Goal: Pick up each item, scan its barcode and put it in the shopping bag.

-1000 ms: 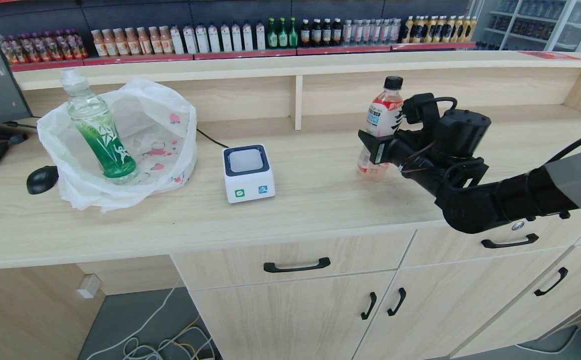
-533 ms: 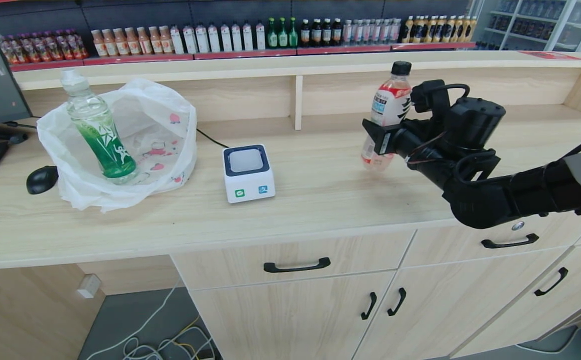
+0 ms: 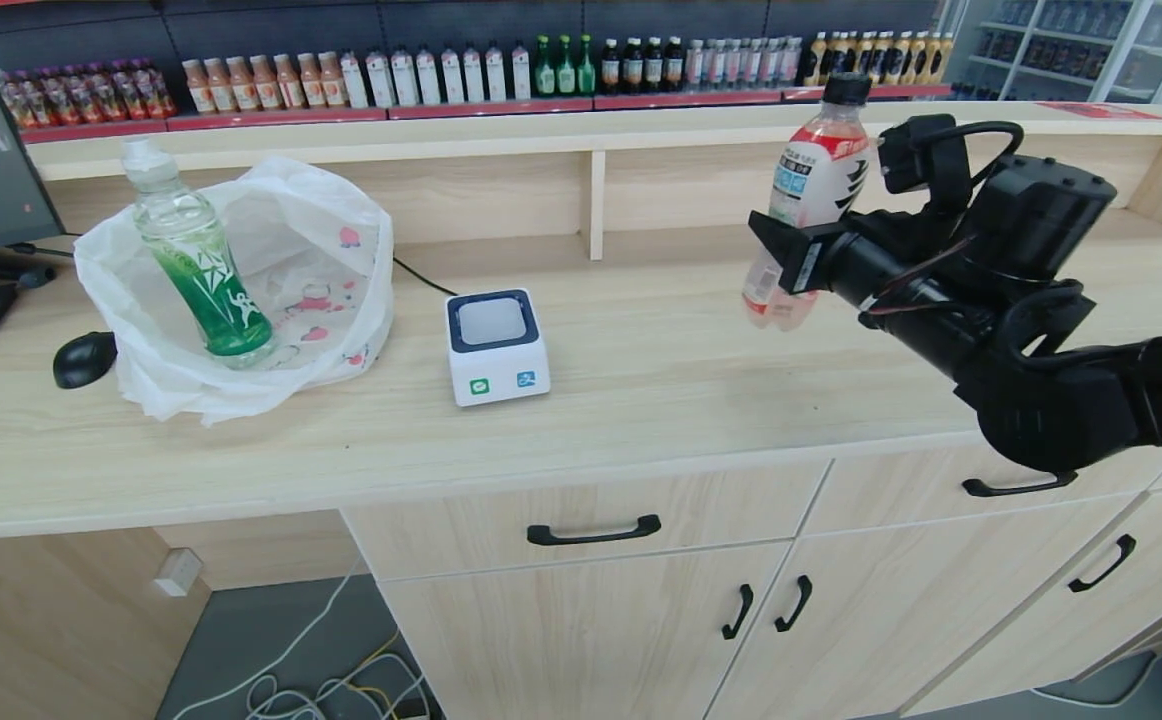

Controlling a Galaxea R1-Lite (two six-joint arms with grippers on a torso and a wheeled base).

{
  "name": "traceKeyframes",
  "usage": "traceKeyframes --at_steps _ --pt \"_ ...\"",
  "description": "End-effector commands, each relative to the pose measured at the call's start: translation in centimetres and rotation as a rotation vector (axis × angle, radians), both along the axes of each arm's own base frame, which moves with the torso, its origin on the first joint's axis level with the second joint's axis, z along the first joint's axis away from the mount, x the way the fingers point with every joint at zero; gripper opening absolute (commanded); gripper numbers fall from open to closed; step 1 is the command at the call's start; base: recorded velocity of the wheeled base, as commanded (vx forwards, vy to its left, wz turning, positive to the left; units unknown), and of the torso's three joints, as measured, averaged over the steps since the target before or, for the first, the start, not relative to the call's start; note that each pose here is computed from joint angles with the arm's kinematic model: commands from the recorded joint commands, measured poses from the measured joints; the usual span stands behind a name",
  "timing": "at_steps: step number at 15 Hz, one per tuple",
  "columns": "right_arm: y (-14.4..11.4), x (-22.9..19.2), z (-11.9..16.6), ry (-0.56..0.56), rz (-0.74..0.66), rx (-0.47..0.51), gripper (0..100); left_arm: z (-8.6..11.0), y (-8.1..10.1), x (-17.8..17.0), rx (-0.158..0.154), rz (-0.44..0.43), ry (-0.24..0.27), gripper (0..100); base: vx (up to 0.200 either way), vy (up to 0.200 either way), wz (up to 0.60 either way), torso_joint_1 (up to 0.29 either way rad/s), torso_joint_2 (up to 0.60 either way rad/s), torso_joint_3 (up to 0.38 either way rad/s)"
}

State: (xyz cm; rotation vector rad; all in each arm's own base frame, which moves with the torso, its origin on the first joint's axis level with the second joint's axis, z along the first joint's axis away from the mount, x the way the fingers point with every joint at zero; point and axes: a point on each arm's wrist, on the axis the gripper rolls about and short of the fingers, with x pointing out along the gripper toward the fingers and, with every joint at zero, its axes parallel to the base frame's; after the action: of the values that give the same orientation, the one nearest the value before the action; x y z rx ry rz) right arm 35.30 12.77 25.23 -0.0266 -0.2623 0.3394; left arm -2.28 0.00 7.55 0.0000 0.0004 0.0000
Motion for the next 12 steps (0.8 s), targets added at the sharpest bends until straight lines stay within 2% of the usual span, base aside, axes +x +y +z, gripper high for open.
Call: traceKeyframes --at_steps 1,5,10,12 --pt "-0.9 -2.9 1.7 -0.031 0.007 0.011 0 0.0 0.0 0.0 0.0 0.0 0.0 100 0.0 0.0 0.0 0.0 0.0 0.0" --pt "-1.5 -6.8 2.3 -0.027 0.033 0.016 0 0.0 0.0 0.0 0.0 0.0 0.0 100 0.0 0.0 0.0 0.0 0.0 0.0" --pt "-2.5 -11.2 0.7 0.031 0.065 0.005 0 0.0 0.0 0.0 0.0 -0.002 0.0 100 0.0 0.0 0.0 0.0 0.0 0.0" --pt "-2.6 -11.6 0.6 0.051 0.079 0.054 0 0.0 0.0 0.0 0.0 0.0 0.0 100 0.0 0.0 0.0 0.0 0.0 0.0"
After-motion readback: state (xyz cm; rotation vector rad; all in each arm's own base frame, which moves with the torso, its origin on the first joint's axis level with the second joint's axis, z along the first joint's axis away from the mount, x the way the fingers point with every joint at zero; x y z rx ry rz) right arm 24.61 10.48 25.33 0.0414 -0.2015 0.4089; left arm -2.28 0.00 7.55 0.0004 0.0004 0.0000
